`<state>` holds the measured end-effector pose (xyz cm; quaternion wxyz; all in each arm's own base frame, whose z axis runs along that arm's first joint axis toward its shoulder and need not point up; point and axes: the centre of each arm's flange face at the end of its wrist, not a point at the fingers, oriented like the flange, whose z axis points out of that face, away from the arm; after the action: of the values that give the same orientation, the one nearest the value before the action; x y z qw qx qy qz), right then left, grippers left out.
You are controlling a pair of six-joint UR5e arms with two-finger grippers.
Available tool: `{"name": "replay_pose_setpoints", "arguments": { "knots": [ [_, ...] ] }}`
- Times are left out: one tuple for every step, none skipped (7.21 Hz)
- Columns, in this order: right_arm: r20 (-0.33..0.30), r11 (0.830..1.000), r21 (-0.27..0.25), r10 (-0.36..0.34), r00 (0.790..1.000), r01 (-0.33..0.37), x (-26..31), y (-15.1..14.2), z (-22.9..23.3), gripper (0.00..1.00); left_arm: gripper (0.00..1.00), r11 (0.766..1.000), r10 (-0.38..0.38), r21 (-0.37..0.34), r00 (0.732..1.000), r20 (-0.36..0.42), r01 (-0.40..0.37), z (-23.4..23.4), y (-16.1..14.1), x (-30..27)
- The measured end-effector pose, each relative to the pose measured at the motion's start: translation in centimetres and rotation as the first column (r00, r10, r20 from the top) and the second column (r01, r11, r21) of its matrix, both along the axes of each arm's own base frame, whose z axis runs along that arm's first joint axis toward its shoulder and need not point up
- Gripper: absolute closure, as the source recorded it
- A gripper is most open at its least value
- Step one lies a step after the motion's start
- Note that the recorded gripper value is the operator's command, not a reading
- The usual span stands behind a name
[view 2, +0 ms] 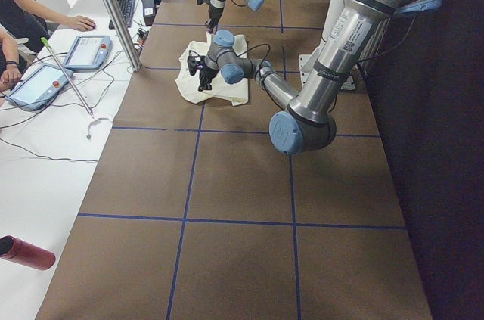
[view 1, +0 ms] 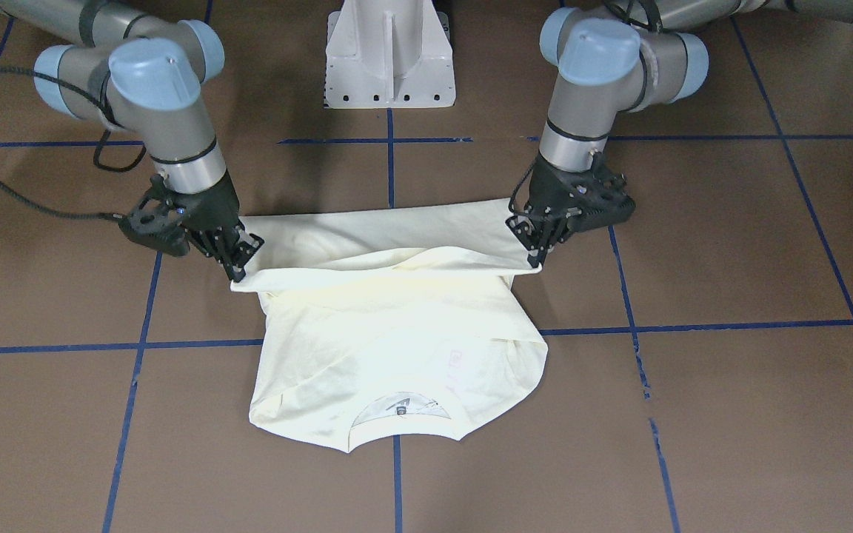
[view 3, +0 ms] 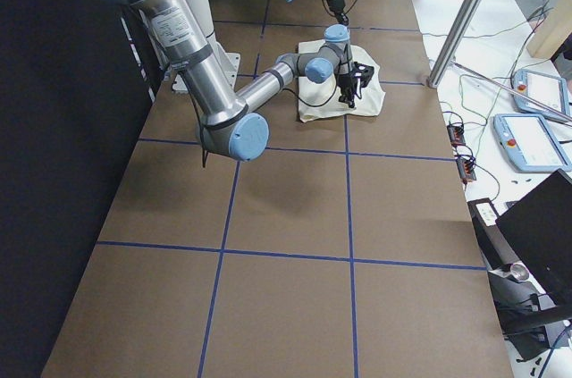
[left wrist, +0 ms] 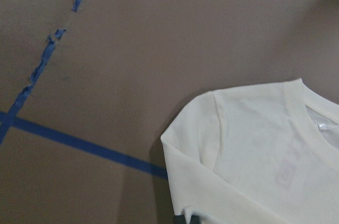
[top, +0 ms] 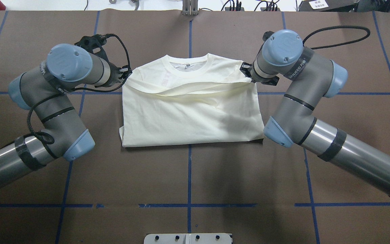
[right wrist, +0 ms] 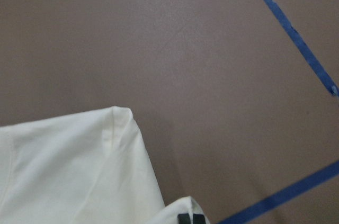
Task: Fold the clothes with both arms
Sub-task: 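Lift the hem with both grippers and fold it up toward the collar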
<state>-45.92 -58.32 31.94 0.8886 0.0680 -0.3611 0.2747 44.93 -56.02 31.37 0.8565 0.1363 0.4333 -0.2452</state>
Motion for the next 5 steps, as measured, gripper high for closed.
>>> {"name": "replay_pose_setpoints", "arguments": {
  "knots": [
    [-0.002, 1.000, 0.002, 0.009, 1.000, -0.009, -0.7, -1.8, 0.9, 1.00, 1.00, 1.000, -0.026, 0.013, 1.000, 0.009, 0.026, 1.0, -1.6, 0.8],
    [0.002, 1.000, 0.007, 0.015, 1.000, -0.015, -1.4, -3.0, 1.6, 1.00, 1.00, 0.999, -0.039, 0.023, 0.999, 0.010, 0.039, 1.9, -2.5, 1.5],
    [0.002, 1.000, 0.007, 0.017, 1.000, -0.017, -2.0, -3.8, 1.9, 1.00, 1.00, 0.999, -0.042, 0.031, 0.999, 0.014, 0.041, 2.5, -3.0, 1.7],
    [0.001, 1.000, 0.006, 0.023, 1.000, -0.023, -2.0, -4.6, 2.0, 1.00, 0.98, 0.999, -0.038, 0.040, 0.999, 0.024, 0.037, 2.9, -3.3, 1.7],
    [0.004, 0.999, 0.008, 0.035, 0.999, -0.035, -1.4, -5.4, 1.6, 1.00, 0.64, 0.998, -0.037, 0.043, 0.999, 0.031, 0.035, 3.2, -3.6, 1.7]
  ]
}}
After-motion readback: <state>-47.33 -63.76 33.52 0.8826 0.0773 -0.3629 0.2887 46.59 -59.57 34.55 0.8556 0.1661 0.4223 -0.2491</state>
